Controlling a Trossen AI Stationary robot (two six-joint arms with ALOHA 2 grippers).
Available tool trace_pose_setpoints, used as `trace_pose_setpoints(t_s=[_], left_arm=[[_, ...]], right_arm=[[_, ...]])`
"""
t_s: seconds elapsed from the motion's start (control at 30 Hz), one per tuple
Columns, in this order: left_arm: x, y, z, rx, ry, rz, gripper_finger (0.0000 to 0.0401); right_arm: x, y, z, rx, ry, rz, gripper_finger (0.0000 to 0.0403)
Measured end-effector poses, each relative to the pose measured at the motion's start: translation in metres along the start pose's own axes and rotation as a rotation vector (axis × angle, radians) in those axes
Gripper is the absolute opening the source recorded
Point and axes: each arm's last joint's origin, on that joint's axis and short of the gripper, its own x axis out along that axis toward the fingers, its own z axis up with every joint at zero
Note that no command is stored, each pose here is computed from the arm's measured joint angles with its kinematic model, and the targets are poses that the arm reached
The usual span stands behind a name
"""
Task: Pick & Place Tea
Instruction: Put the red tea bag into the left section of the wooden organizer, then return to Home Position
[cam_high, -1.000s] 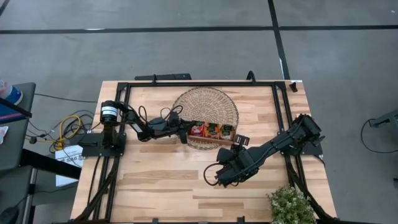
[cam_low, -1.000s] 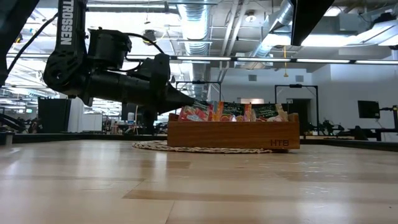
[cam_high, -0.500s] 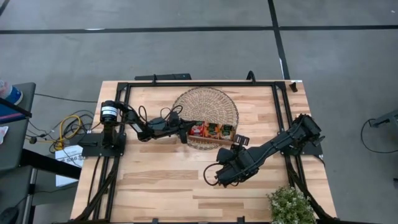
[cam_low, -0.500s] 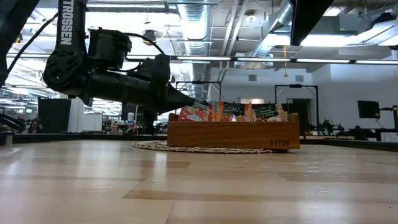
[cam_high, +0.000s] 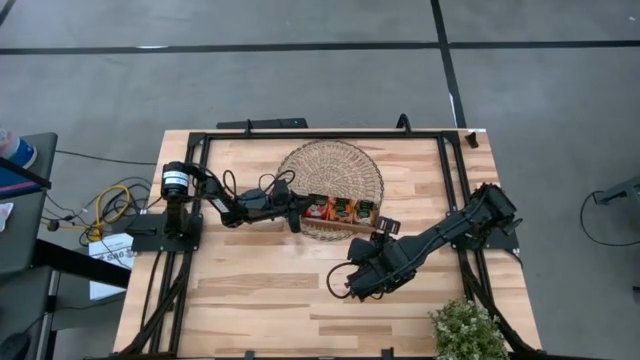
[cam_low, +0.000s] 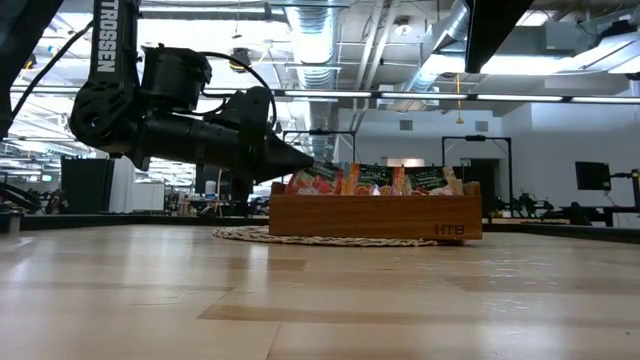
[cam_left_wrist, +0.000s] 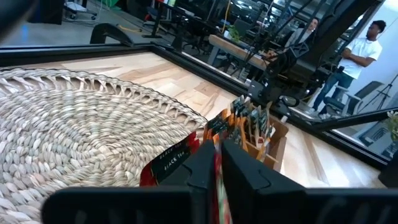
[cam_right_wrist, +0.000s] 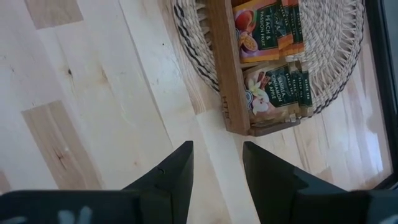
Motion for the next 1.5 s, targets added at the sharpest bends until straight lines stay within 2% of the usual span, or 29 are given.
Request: trace_pose_setpoints(t_s=[0.3, 0.5, 0.9, 1.07, 1.2, 1.5], left_arm=[[0.000, 0.000, 0.000, 0.003, -0.004, -0.002, 0.0099], [0.000, -0.004, 0.009, 0.020, -0.087, -0.038, 0.0129], [0.007, -0.011, 0.021, 0.047, -0.115, -0.051, 0.0129], [0.029, -0.016, 0.019, 0.074, 0.014, -0.065, 0.0129], [0.039, -0.016, 0.015, 0.097, 0.130, -0.030, 0.0129], [0.030, -0.025, 0.043, 0.129, 0.152, 0.018, 0.0129]], right_arm=[[0.000, 0.000, 0.000, 0.001, -0.002, 0.002, 0.0131], [0.000, 0.000, 0.000, 0.001, -0.002, 0.002, 0.0131], [0.000, 0.000, 0.000, -0.002, -0.004, 0.000, 0.0131], [0.000, 0.000, 0.001, -0.004, -0.005, 0.003, 0.0131], [0.000, 0.001, 0.000, 0.002, -0.003, 0.006, 0.0131], [0.000, 0.001, 0.000, -0.007, 0.008, 0.014, 0.0131]])
